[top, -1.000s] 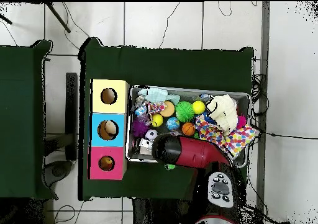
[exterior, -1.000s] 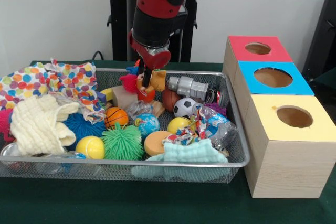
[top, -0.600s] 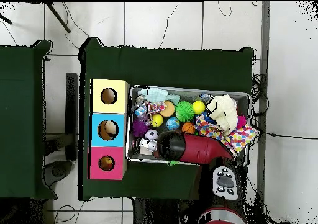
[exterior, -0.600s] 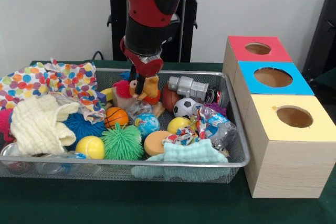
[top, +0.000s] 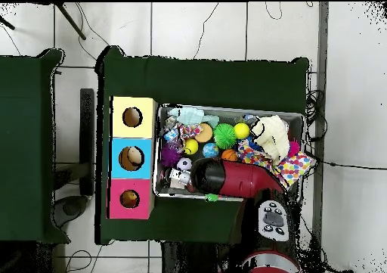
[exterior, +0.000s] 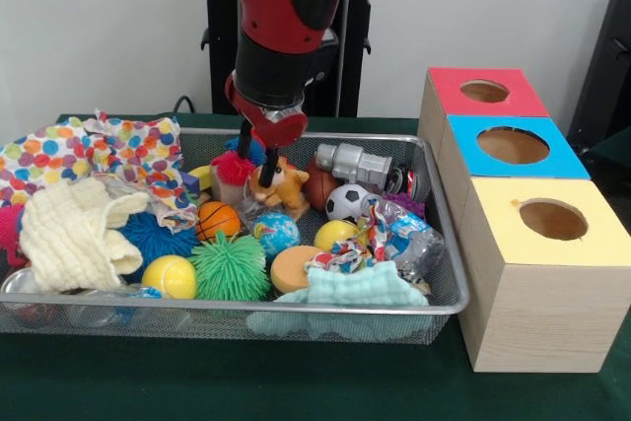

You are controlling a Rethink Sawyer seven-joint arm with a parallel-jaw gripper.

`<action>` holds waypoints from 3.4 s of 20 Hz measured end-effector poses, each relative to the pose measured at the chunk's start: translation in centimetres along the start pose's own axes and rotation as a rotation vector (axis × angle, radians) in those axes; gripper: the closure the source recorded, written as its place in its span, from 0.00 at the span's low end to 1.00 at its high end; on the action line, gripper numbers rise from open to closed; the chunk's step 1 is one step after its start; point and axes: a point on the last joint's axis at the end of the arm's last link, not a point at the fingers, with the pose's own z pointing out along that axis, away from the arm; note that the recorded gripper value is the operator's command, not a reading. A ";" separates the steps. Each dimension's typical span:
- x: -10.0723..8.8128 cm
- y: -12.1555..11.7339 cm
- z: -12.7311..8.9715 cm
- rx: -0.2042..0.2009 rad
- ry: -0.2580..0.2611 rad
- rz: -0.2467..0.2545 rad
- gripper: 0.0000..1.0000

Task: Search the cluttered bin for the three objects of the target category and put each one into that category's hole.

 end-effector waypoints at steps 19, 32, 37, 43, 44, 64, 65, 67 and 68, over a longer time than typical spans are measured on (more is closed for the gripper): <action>-3.1 3.2 -1.9 -0.041 -0.050 -0.004 0.00; 1.3 7.5 -2.2 -0.058 -0.066 -0.087 0.00; 2.8 8.3 -0.9 -0.070 -0.064 -0.101 0.00; 0.5 6.4 0.9 -0.065 -0.048 -0.049 0.00; 0.0 6.0 1.2 -0.062 -0.044 -0.038 0.00; -1.2 5.6 0.7 -0.075 -0.043 -0.014 0.00; -1.1 5.5 0.8 -0.077 -0.040 -0.014 0.00; -1.0 5.5 0.9 -0.087 -0.032 -0.009 0.00; -1.1 5.6 0.8 -0.091 -0.031 -0.007 0.00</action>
